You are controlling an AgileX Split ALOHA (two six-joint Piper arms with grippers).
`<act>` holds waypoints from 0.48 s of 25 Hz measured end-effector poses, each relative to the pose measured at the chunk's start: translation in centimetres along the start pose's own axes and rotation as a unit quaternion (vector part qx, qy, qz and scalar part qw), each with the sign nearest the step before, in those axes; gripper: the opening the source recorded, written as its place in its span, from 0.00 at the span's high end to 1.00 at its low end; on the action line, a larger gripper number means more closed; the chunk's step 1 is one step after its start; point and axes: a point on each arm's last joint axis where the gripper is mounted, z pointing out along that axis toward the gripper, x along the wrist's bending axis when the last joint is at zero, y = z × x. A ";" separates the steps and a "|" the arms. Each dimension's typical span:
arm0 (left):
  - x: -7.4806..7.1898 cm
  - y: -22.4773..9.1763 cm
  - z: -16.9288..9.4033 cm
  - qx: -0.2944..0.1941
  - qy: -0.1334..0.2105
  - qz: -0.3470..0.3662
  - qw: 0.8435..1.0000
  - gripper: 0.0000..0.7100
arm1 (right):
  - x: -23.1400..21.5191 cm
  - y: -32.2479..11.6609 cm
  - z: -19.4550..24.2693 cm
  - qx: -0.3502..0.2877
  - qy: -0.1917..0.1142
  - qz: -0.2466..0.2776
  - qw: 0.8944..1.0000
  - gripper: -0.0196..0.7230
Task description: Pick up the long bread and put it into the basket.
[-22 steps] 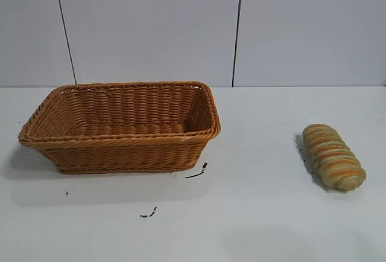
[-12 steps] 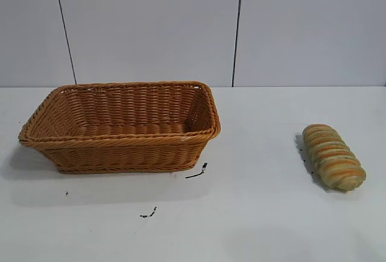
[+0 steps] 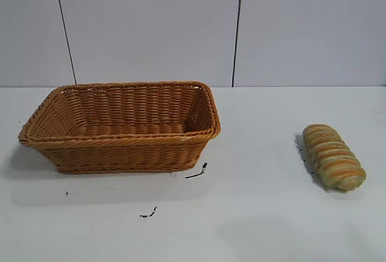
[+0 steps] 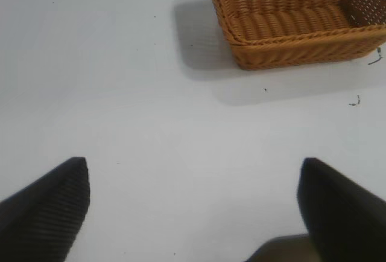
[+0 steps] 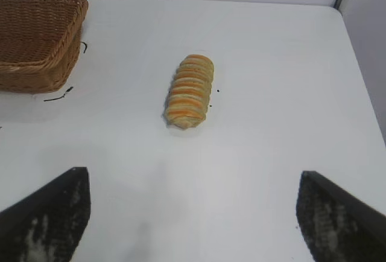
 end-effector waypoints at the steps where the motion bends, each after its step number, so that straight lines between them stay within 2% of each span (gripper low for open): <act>1: 0.0 0.0 0.0 0.000 0.000 0.000 1.000 0.02 | 0.0 1.0 0.9 0.012 -0.001 0.001 1.000 0.11; 7: 0.0 0.0 0.0 0.000 0.000 0.000 1.000 0.02 | 0.2 6.8 8.9 0.108 -0.004 0.001 0.994 0.11; 12: 0.0 0.0 0.0 0.000 0.000 0.000 1.000 0.02 | 0.3 9.9 15.6 0.211 -0.003 -0.017 0.977 0.11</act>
